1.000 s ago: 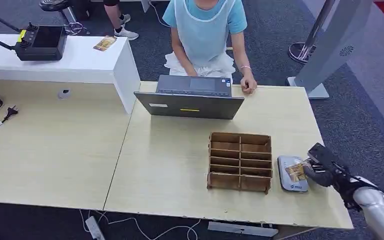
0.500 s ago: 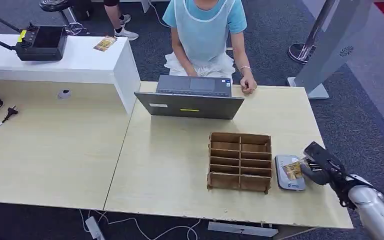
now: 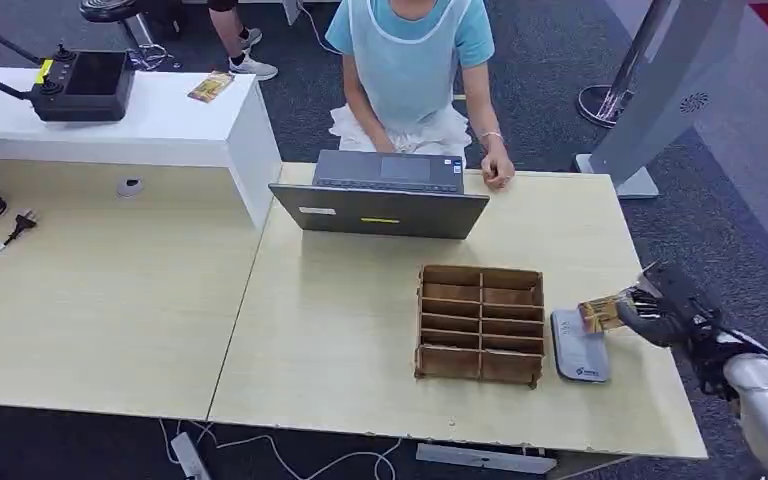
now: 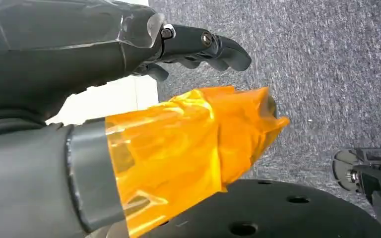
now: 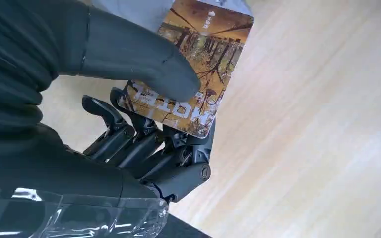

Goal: Pass the card to the sensor for recognition and then transmit it.

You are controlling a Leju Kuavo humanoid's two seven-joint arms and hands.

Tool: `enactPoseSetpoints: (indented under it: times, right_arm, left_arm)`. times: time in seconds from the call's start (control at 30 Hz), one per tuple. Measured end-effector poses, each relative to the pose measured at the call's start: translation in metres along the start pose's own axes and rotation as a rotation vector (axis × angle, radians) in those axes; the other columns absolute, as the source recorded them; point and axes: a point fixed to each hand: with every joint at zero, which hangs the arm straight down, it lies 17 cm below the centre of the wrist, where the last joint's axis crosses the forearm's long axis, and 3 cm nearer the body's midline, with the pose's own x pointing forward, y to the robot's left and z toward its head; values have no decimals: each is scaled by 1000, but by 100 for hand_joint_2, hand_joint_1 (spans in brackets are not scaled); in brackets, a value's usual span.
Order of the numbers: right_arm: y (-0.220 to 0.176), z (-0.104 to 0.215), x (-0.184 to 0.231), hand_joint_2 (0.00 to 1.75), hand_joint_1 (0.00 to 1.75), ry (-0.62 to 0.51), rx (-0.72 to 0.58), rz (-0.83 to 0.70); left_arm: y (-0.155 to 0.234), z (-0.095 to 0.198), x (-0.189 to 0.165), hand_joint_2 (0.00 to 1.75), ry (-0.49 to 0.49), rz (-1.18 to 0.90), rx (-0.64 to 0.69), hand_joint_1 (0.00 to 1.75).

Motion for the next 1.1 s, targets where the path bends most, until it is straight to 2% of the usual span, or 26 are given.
enactPoseSetpoints:
  times: [0.23, 0.6, 0.9, 1.1]
  right_arm:
    - [-21, 5, 26, 175, 175, -78, -12, -41]
    - [-44, -1, 97, 175, 175, -227, -46, 20]
    - [-51, -1, 118, 175, 175, -272, -70, 62]
    - [-82, -11, 188, 175, 175, -357, -190, 213]
  left_arm:
    - [0, 0, 1, 0, -5, 3, 0, 0]
    - [0, 0, 1, 0, -4, 6, 1, 0]
    - [0, 0, 1, 0, -3, 11, 0, 0]
    - [-1, 0, 1, 0, -1, 16, -4, 0]
